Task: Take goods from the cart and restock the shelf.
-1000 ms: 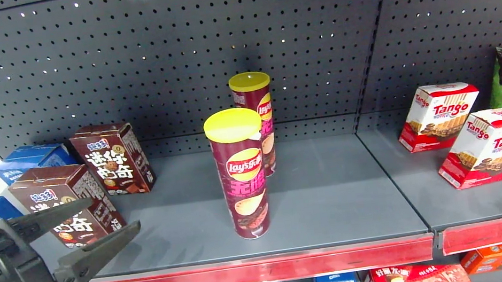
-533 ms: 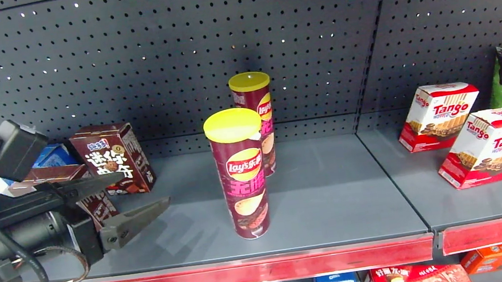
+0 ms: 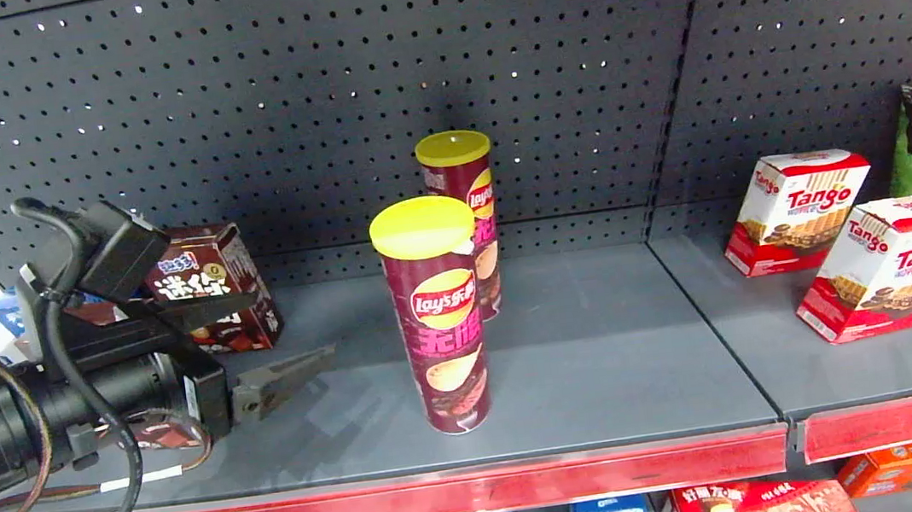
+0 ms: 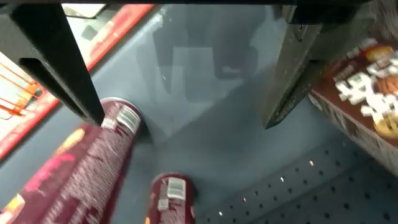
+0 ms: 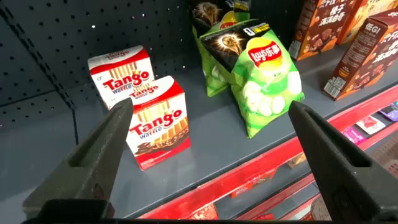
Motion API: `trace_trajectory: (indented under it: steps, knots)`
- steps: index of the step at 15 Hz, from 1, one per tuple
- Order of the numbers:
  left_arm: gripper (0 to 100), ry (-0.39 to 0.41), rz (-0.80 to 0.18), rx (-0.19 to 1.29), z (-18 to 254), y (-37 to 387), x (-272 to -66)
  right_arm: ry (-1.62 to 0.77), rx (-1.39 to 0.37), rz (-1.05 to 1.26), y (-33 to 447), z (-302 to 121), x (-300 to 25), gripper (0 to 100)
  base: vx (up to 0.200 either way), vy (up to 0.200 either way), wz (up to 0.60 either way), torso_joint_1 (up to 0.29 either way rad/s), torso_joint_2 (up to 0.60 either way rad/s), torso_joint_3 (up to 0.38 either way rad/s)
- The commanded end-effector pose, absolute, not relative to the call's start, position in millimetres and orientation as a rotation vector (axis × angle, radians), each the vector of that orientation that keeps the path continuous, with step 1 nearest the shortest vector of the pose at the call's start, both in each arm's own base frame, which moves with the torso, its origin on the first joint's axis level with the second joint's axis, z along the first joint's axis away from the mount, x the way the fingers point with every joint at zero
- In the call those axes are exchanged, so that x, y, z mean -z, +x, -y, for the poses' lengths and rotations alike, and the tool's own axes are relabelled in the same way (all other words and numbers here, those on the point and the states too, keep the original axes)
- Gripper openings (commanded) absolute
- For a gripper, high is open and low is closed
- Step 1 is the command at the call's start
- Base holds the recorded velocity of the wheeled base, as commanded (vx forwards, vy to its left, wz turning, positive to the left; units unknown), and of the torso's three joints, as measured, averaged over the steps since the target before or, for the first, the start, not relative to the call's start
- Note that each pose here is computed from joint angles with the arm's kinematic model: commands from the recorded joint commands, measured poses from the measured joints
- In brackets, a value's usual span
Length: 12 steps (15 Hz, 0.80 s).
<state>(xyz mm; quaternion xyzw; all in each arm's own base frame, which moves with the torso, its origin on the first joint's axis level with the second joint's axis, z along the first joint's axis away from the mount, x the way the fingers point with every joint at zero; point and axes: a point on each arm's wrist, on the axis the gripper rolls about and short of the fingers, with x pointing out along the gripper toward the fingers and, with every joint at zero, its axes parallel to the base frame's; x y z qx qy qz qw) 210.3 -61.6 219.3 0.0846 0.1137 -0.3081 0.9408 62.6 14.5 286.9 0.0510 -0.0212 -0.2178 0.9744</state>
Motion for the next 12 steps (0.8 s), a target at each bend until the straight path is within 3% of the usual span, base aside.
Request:
trace_trajectory:
  steps: [1,8,12]
  knots:
    - [100,0.176,-0.233,0.630,64,220,-221,0.099,0.439,0.038,64,-15,-286,100,0.000,0.000,0.00,0.000,0.00,0.000]
    - [100,0.211,-0.217,0.666,79,243,-225,0.097,0.438,0.036,63,-15,-285,100,0.000,0.000,0.00,0.000,0.00,0.000]
    - [100,0.211,-0.252,0.669,81,253,-216,0.097,0.439,0.036,63,-15,-285,100,0.000,0.000,0.00,0.000,0.00,0.000]
